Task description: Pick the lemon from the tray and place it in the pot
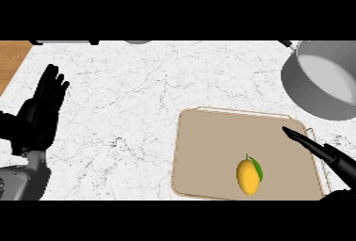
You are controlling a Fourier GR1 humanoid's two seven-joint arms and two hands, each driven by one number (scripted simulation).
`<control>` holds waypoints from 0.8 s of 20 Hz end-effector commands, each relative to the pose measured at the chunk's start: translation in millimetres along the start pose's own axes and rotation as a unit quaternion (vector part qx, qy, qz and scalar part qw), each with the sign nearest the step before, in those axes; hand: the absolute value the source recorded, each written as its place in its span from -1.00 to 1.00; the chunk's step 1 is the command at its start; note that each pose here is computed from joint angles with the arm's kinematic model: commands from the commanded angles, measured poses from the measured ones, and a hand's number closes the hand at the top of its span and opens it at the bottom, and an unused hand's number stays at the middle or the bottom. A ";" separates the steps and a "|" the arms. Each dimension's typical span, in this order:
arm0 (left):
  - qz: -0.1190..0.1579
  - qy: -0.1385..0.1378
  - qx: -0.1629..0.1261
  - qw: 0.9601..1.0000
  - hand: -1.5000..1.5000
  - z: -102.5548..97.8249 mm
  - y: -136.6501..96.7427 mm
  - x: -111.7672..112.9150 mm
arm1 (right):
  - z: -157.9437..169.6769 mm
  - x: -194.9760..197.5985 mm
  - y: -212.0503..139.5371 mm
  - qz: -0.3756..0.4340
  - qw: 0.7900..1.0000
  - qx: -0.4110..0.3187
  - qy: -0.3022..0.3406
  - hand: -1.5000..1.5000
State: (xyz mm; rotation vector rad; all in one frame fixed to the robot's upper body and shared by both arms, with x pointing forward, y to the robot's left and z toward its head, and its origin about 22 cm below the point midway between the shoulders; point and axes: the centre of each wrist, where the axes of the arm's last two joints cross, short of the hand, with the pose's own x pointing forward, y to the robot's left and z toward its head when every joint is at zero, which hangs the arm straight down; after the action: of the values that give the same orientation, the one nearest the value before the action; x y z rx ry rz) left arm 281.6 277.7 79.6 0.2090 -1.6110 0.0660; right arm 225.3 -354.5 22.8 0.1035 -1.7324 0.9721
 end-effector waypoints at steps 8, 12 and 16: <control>0.006 -0.001 -0.005 1.000 0.00 7.9 4.0 23.7 | -7.5 21.0 25.5 0.009 0.999 0.029 0.029 -1.00; 0.004 0.005 -0.001 1.000 0.00 -0.4 -12.3 12.4 | -35.3 13.3 39.3 0.029 0.997 0.021 0.072 -1.00; 0.006 -0.003 -0.004 1.000 0.00 1.6 8.2 -0.4 | -20.7 16.8 66.8 0.036 0.996 0.015 0.074 -1.00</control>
State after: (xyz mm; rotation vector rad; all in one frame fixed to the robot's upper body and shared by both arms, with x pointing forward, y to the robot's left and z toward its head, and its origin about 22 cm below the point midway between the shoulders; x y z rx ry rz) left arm 282.5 282.6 78.9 0.2045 -1.6158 0.0670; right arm 215.3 -309.2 10.5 0.0144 -1.6052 1.0362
